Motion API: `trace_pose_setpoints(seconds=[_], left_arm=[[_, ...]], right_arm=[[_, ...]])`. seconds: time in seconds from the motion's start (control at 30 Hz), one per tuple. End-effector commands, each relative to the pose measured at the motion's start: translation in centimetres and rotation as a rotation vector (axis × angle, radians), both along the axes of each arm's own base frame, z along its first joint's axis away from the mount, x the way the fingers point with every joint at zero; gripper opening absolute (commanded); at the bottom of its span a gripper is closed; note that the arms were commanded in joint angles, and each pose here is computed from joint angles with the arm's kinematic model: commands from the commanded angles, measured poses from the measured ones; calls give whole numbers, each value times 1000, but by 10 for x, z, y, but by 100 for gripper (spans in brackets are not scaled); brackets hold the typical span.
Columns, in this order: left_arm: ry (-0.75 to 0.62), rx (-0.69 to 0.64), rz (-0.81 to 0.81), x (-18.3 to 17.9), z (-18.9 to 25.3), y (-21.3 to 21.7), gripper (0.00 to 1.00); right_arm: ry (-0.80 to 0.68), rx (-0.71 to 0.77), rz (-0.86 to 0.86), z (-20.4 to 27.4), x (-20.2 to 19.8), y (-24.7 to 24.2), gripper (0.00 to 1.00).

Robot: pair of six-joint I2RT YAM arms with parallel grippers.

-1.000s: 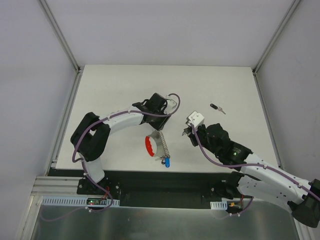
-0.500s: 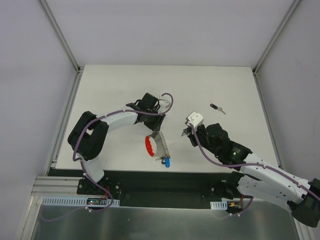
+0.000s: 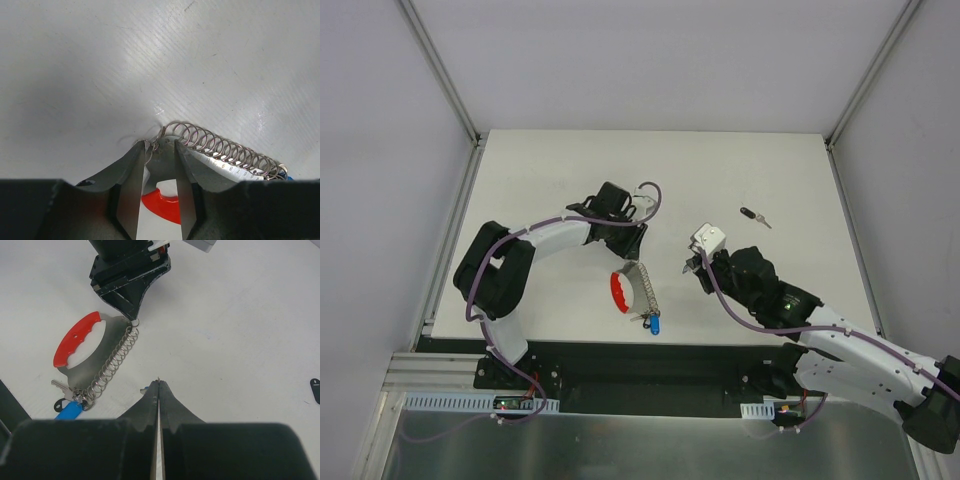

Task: Put the keys on the keyring

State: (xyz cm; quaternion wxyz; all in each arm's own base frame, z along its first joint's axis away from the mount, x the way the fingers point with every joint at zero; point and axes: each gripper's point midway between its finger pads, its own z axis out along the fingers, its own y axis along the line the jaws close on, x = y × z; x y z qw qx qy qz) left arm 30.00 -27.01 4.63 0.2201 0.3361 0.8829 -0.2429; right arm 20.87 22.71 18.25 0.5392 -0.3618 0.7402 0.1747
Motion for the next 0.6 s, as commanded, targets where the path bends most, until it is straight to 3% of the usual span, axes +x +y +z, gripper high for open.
trace_pose_setpoints(seconds=[0.0,0.57], left_arm=[[-14,-34,-17,4,7,1,30],[70,-66,-48,-3,-9,-2,24]], right_arm=[[-13,31,10,12,2,5,1],[-9,24,26,10,1,8,1]])
